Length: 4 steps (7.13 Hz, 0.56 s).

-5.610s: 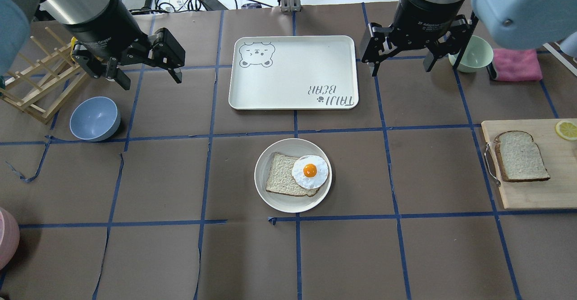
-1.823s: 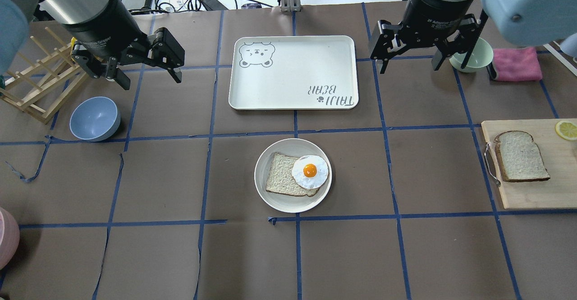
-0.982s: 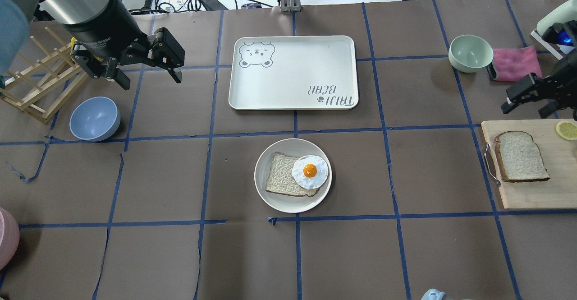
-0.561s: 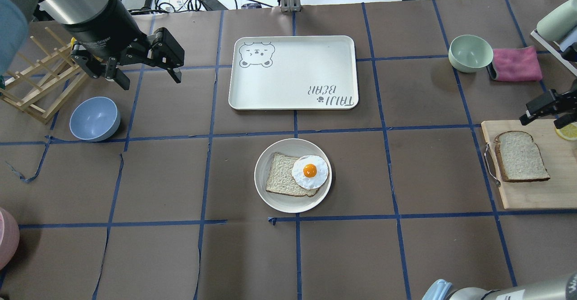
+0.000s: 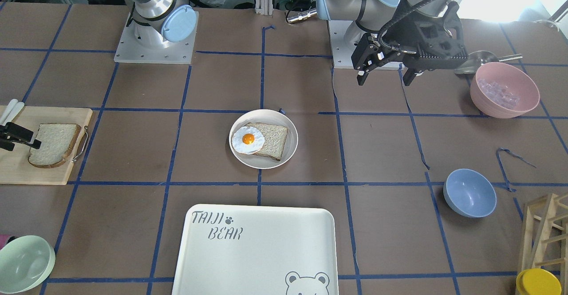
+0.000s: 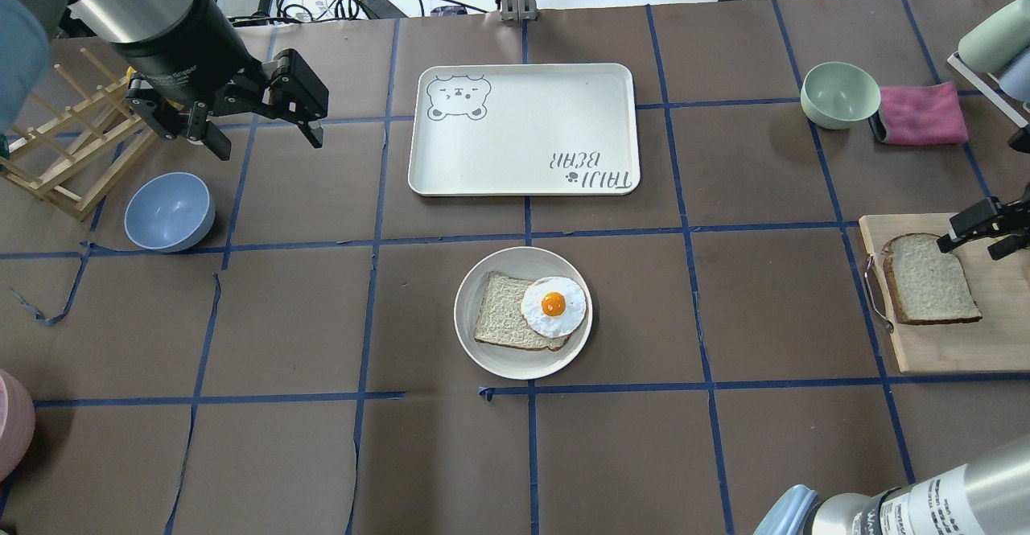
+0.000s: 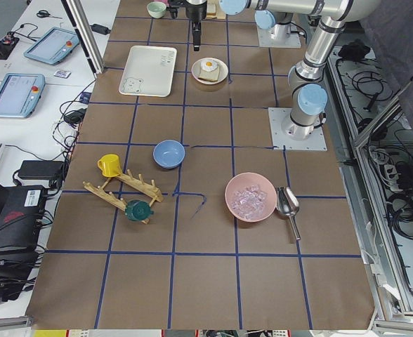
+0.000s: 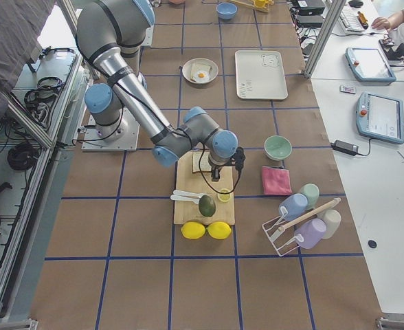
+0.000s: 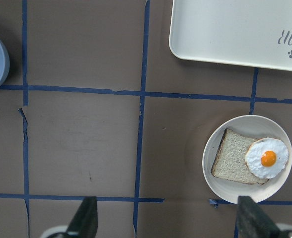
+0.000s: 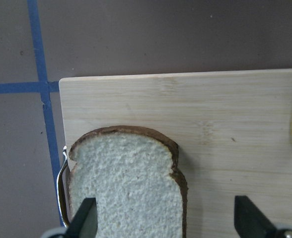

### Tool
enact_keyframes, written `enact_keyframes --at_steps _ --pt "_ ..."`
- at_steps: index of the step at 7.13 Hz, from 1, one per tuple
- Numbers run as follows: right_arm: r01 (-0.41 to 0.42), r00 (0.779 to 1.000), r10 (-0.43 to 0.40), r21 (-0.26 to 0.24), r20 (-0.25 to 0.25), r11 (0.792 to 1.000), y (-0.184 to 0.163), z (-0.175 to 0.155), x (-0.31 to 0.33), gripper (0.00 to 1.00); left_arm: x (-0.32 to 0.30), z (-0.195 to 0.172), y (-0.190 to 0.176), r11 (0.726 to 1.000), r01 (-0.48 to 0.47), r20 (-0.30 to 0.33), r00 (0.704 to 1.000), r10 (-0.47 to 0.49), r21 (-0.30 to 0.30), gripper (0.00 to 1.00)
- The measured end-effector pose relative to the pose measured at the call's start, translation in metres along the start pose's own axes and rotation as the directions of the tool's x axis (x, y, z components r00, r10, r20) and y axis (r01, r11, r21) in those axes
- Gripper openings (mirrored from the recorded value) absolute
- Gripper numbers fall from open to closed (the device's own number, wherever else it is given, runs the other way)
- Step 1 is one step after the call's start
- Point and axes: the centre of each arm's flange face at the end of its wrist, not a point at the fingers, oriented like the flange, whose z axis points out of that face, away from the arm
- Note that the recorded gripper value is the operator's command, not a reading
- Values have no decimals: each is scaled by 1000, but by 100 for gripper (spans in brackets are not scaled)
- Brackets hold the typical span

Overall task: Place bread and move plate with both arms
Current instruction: 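Lower the right gripper and grasp the bread slice's edge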

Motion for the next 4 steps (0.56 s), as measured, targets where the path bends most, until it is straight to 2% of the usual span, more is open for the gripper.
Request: enact_keyframes --at_steps 2,4 --pt "-5 1000 6 -11 12 1000 5 15 -1 90 0 0 0 1000 0 0 1000 0 0 100" --pt "-5 1000 5 -8 8 1000 7 22 -1 86 0 0 0 1000 0 0 1000 0 0 100"
